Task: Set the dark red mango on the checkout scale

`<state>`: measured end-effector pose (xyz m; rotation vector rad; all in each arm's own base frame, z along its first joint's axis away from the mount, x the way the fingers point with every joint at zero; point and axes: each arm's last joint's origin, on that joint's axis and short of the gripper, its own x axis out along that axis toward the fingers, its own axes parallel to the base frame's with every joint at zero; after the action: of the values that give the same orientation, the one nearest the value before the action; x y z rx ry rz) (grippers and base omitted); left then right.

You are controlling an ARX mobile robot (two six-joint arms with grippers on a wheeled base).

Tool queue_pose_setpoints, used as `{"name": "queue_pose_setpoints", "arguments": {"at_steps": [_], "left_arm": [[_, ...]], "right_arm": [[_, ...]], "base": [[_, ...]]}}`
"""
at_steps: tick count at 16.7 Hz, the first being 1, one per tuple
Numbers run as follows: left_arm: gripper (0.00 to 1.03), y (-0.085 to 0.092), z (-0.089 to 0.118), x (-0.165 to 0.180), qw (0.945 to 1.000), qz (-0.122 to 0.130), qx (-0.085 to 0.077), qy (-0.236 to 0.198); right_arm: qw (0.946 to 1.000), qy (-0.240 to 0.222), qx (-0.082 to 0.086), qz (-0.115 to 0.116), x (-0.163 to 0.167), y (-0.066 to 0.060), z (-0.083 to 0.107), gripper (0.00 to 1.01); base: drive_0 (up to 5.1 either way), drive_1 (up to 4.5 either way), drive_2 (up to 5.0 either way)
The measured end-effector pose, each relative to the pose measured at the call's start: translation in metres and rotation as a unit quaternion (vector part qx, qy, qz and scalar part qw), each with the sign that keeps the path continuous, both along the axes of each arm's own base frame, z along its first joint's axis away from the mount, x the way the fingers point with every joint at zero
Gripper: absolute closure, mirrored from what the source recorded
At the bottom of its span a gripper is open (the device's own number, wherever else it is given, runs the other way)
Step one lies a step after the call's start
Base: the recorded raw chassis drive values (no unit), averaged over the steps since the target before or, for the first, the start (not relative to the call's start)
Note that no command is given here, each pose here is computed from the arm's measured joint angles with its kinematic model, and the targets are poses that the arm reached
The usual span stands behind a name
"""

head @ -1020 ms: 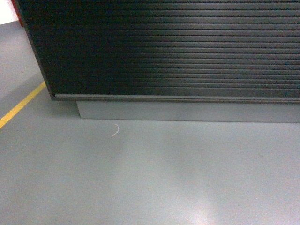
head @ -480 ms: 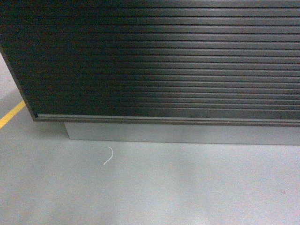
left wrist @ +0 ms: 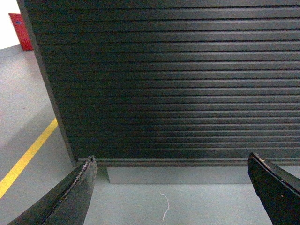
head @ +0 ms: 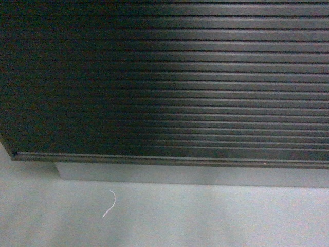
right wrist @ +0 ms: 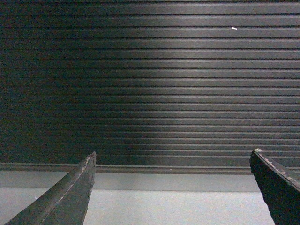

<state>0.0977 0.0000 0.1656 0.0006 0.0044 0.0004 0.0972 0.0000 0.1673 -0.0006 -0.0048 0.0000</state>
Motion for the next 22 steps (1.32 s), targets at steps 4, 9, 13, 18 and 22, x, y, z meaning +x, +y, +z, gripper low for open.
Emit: {"name": "queue_pose_setpoints", "arguments": {"at_steps": [4,9,13,18,22], "left_arm": [[0.05,0.0000,0.0000,0.0000,1.0000,0.000,0.000,0.000],[0.05,0.0000,-0.0003,0.0000,1.0000,0.000,0.000,0.002],[0.05,0.0000,0.0001,0.0000,1.0000,0.000,0.000,-0.001],[0.05,0.0000,0.0001,0.0000,1.0000,0.000,0.000,-0.001],[0.05,0.0000,0.0001,0.0000,1.0000,0.000,0.000,-0.001]], "right_arm": [[1.0000,0.002,0.000,0.000,0.0000,0.0000,-0.0003,0.03],[1.0000,0.001,0.000,0.000,0.0000,0.0000,-0.0003,0.03],[1.0000,0.001,0.000,0.000,0.0000,0.0000,-0.0001,0.03],[1.0000,0.000,0.000,0.000,0.0000,0.0000,-0.0001,0.03],[1.0000,0.000,0.000,0.000,0.0000,0.0000,-0.0001,0.03]], "base": [[0.1,4.32,-4.1],[0.1,4.32,-4.1],[0.0,0.00,0.0],[0.0,0.00,0.0],[0.0,0.00,0.0]]}}
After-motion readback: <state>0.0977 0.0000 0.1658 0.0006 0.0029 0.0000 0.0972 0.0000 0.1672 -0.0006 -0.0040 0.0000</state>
